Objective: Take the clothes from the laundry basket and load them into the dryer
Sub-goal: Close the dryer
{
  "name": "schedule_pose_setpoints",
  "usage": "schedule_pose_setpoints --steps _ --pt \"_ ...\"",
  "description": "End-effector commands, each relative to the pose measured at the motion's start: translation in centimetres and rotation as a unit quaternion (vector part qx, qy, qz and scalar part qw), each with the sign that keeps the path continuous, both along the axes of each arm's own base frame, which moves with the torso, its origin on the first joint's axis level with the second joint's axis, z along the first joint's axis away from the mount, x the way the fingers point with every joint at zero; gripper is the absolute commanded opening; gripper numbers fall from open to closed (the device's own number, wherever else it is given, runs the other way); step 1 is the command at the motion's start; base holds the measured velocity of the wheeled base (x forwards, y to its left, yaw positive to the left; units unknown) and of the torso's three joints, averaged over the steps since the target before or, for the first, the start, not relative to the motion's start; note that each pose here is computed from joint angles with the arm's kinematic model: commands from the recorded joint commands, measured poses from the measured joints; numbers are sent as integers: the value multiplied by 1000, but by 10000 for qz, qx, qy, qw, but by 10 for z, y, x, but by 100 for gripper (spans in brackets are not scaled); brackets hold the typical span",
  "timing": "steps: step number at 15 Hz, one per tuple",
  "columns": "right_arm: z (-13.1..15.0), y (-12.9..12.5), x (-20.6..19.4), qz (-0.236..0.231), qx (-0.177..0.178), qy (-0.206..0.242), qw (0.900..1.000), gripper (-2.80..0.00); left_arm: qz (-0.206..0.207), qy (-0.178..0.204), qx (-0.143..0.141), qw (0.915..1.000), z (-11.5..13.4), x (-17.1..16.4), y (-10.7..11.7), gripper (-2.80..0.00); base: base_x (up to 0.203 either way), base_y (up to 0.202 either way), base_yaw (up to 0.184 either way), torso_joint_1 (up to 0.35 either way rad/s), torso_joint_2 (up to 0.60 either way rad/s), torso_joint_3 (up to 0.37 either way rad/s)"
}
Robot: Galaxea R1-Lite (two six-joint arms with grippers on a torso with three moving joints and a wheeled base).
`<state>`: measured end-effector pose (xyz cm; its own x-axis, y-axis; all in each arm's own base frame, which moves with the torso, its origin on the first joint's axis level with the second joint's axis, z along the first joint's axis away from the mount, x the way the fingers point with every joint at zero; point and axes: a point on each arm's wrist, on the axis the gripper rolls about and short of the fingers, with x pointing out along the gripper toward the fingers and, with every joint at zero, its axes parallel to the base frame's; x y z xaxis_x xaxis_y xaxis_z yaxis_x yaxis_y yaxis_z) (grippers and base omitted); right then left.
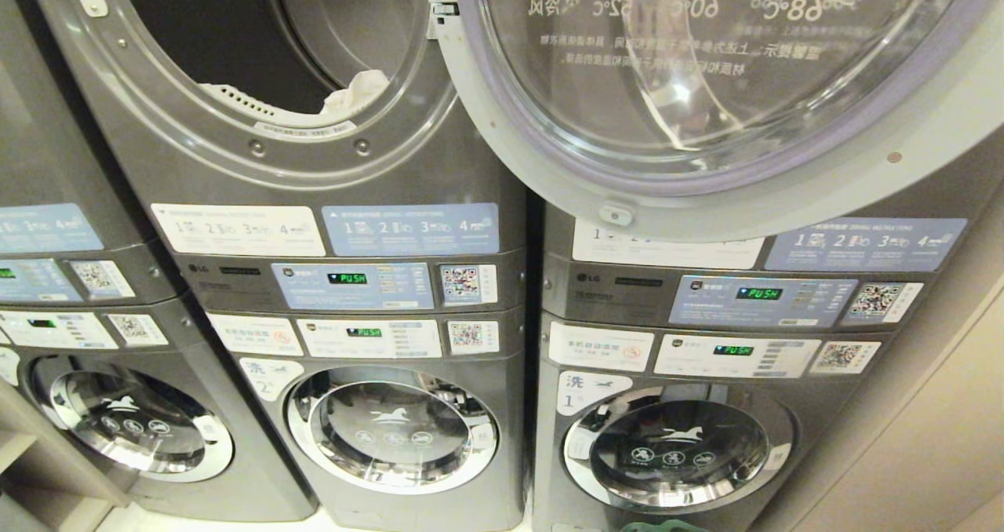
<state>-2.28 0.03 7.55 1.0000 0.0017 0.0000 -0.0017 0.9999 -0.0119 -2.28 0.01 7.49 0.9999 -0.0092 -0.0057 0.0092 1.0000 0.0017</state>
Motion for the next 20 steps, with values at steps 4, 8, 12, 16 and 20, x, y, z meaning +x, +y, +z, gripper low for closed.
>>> schedule_pose_setpoints --steps 4,8,12,16,20 --pt "2 0 -1 29 -84 -15 10000 -280 0 2 -1 10000 0 0 0 -280 0 0 0 8 1 1" --pt "75 1 -1 18 -22 -337 9994 -280 0 2 -1 10000 0 0 0 -280 0 0 0 0 0 0" --pt "172 -5 92 -650 532 275 9961 -280 0 2 -1 10000 0 0 0 -280 0 0 0 0 0 0" --pt "210 -14 203 -1057 961 -131 9897 -280 0 2 -1 10000 0 0 0 -280 0 0 0 0 0 0" --pt "234 -16 235 -936 1126 -754 9863 -280 0 2 -1 10000 0 0 0 -280 0 0 0 0 0 0"
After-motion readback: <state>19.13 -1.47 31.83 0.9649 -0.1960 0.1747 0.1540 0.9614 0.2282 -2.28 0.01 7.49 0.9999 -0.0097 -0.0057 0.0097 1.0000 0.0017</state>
